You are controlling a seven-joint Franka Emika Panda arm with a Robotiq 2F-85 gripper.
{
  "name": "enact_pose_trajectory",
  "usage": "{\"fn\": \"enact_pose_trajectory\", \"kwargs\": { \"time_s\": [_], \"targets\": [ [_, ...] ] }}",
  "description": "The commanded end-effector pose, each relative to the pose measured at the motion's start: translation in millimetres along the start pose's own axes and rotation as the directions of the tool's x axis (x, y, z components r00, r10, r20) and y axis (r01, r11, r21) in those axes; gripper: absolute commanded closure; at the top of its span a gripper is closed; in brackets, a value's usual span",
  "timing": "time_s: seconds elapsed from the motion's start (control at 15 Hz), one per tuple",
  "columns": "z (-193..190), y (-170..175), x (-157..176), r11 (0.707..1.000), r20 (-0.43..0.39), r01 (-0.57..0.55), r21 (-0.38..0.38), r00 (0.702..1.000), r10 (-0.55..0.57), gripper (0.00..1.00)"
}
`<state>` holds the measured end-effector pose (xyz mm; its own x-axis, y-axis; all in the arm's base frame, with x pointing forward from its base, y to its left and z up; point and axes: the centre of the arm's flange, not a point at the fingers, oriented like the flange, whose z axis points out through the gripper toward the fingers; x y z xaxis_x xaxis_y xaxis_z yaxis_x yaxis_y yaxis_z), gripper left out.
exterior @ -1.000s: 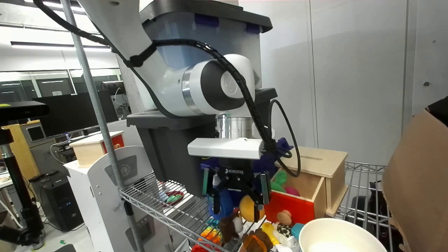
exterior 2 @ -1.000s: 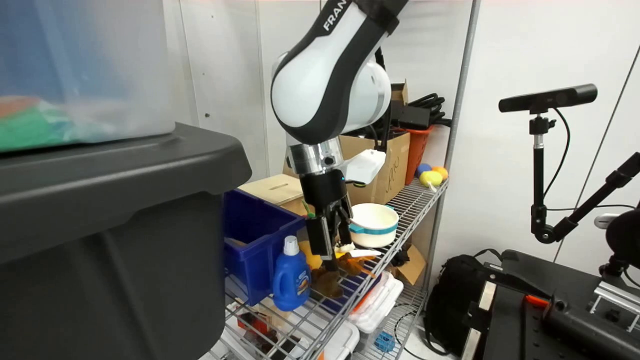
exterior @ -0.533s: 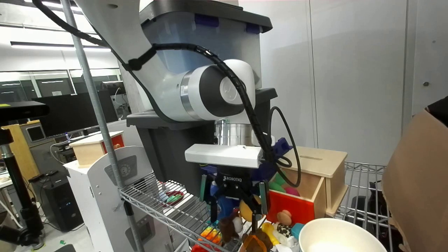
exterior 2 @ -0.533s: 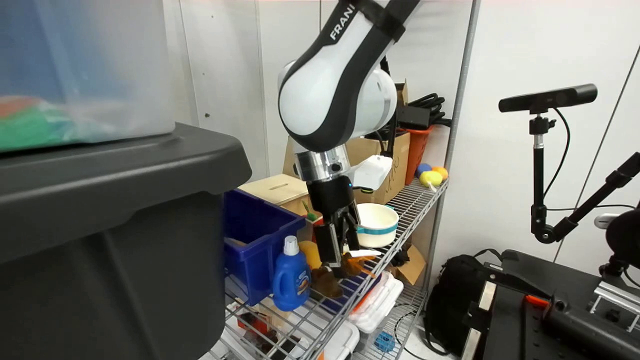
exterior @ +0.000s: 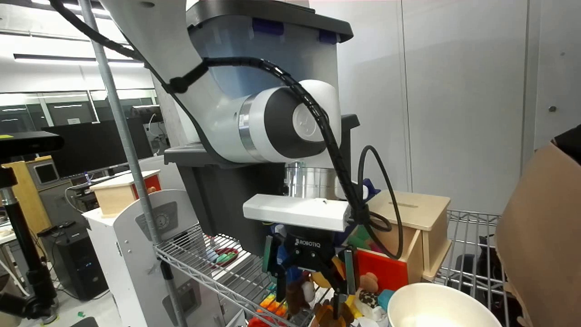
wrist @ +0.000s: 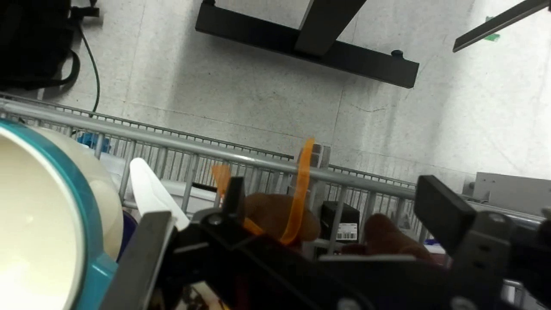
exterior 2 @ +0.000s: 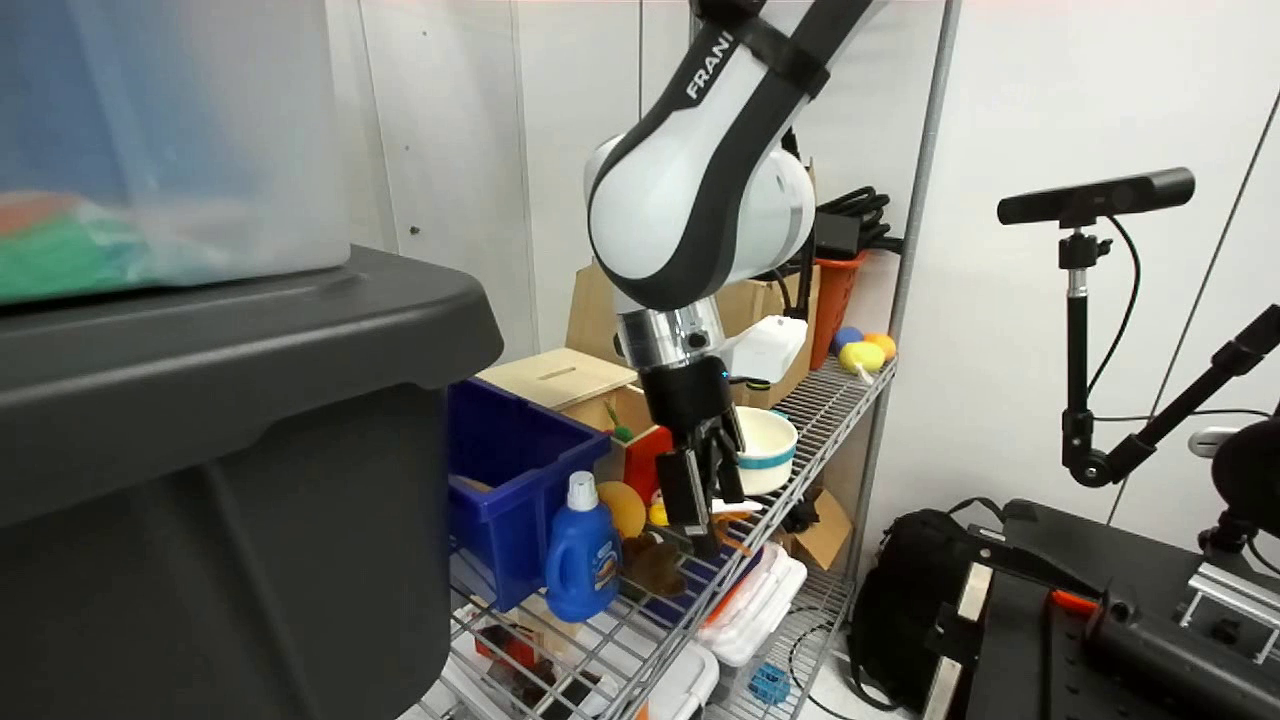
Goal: Put the brown bear with the orange ribbon in the dish
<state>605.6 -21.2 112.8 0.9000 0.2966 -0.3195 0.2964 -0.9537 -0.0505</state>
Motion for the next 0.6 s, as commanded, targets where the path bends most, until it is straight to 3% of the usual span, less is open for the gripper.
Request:
{"fn": "enact_pose_trajectory", "kwargs": {
  "time_s": [0.0, 0.53],
  "targets": [
    [-6.4, 7.6, -11.0, 1.000, -0.003, -0.014, -0.003, 1.000, 0.014, 0.00],
    [-15.6, 18.7, 1.7, 0.999, -0.024, -0.028, -0.031, 0.999, 0.027, 0.00]
  ]
}}
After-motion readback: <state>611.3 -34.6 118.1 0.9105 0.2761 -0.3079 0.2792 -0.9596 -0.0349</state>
